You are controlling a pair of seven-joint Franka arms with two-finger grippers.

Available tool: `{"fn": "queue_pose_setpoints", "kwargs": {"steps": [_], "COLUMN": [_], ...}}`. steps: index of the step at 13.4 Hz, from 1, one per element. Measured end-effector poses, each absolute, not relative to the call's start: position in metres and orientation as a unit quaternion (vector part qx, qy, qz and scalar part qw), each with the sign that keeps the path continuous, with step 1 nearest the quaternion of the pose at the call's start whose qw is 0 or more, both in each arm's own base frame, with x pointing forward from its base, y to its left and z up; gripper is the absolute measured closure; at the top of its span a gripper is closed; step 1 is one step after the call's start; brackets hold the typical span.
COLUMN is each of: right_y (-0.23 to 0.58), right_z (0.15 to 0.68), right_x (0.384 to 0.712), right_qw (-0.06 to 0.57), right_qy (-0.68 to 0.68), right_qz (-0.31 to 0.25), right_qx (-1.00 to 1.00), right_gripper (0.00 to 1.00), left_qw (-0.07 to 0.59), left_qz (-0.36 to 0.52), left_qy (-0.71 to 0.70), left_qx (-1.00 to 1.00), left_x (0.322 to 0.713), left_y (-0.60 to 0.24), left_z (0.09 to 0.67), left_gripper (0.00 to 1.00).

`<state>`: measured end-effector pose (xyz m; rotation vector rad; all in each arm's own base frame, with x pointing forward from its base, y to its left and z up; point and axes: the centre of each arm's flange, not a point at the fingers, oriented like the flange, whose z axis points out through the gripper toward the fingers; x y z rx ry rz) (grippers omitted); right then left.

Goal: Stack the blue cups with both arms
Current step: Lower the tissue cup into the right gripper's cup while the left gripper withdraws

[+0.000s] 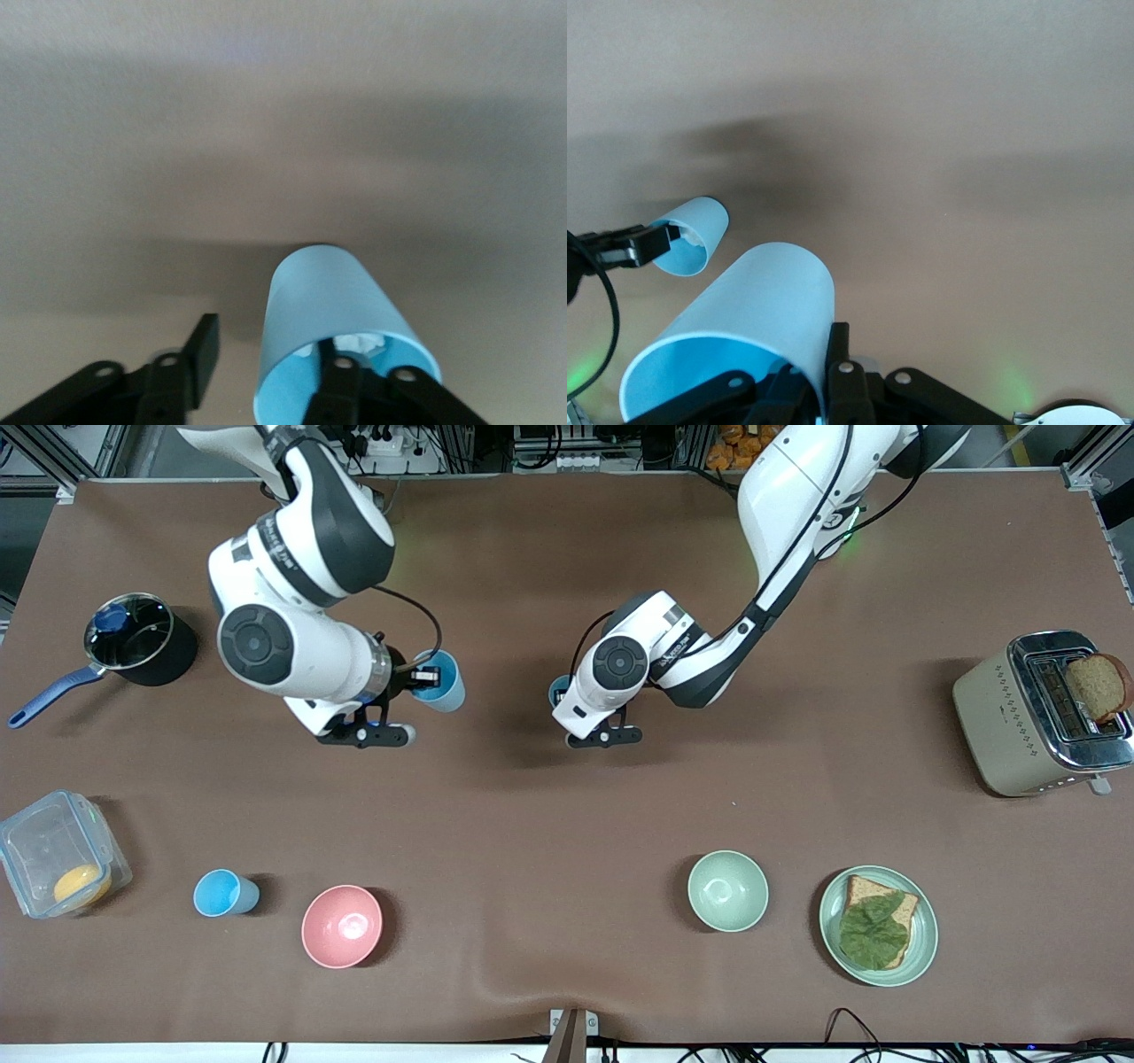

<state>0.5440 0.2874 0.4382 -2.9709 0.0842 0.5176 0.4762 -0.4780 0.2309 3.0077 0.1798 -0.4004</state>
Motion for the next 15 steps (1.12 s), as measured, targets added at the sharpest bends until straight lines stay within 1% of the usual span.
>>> {"fn": "queue_pose_setpoints", "kwargs": {"steps": [1,2,3,4,5,8,11,13,15], "right_y": [0.292,0.298,0.306,0.317,0.330,0.382,0.423,0.442,0.460], "right_z": [0.439,0.439,0.440,0.440,0.439,0.428,0.401,0.378,0.358], "right_x": [0.541,0.539,0.537,0.533,0.527,0.499,0.476,0.466,0.458], "right_qw": [0.063,0.064,0.065,0.066,0.067,0.060,0.041,0.018,0.016], "right_qy": [0.026,0.024,0.024,0.023,0.025,0.039,0.032,0.015,0.023], "right_qz": [0.168,0.163,0.157,0.150,0.144,0.129,0.114,0.103,0.094], "right_qx": [-0.983,-0.984,-0.985,-0.986,-0.987,-0.989,-0.992,-0.994,-0.995], "right_gripper": [0.96,0.96,0.96,0.96,0.96,0.96,0.96,0.96,0.96], "left_qw": [0.044,0.035,0.029,0.024,0.020,0.012,0.008,0.007,0.007], "left_qz": [-0.132,-0.130,-0.124,-0.114,-0.101,-0.069,-0.054,-0.044,-0.032], "left_qy": [0.062,0.064,0.068,0.074,0.085,0.092,0.083,0.092,0.108], "left_qx": [0.988,0.989,0.990,0.990,0.991,0.993,0.995,0.995,0.994], "left_x": [0.480,0.485,0.492,0.499,0.506,0.525,0.550,0.564,0.572], "left_y": [-0.474,-0.469,-0.459,-0.445,-0.427,-0.360,-0.276,-0.219,-0.174], "left_z": [0.245,0.268,0.297,0.332,0.367,0.453,0.498,0.520,0.538], "left_gripper": [0.34,0.22,0.14,0.03,0.00,0.00,0.00,0.00,0.00]}}
